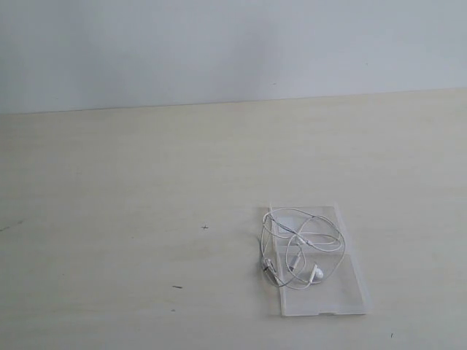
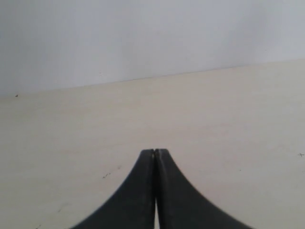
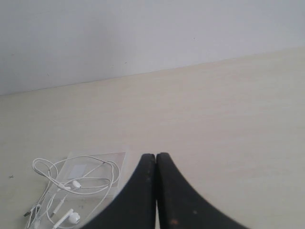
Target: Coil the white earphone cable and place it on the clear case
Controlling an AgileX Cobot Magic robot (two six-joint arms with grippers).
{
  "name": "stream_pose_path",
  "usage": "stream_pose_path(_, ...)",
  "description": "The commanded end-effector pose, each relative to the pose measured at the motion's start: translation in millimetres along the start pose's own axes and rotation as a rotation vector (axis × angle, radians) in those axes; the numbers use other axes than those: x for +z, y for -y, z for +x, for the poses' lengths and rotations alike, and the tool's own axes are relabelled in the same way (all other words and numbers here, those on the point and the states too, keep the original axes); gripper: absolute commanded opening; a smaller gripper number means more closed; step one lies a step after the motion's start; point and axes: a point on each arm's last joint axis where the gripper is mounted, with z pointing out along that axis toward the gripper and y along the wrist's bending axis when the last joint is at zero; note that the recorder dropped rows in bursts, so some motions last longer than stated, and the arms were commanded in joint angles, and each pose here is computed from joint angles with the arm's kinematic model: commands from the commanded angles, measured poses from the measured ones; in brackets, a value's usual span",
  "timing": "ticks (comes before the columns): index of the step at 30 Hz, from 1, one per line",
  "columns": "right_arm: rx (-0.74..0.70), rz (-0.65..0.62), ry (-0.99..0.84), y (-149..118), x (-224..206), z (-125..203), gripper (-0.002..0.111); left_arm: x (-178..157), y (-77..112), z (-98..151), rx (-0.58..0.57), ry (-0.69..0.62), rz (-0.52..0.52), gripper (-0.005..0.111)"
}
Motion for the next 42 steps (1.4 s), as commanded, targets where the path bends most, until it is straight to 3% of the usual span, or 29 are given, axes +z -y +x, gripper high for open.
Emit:
stream_pose_path(1,-0.005,0.006,0.013,1,0,0,0.0,-2,-0.7,0,0.04,0.021,-0.009,0.0)
stream_pose_path(7,-0.005,0.006,0.0,1,0,1,0.0,-3,-2.5,7,0.021,-0.055,-0.032,0.0)
stream_pose_path(17,-0.005,0.006,0.0,1,0,1,0.0,-7,-10.4,13,-0.085,-0.091,-0.191,0.0)
stream_pose_path(27,-0.005,0.006,0.0,1,0,1,0.0,-7,-10.2,13,-0.168,-0.083,-0.192,0.0)
stream_pose_path(29,-0.007,0.006,0.001,1,0,1,0.0,-7,-10.2,13,-0.164,-0.083,-0.192,0.0)
stream_pose_path(35,-0.007,0.006,0.001,1,0,1,0.0,-7,-10.2,13,0.011,-0.1,-0.184,0.0)
stream_pose_path(42,-0.007,0.006,0.001,1,0,1,0.0,-7,-10.2,13,0.025,-0.101,-0.183,0.0)
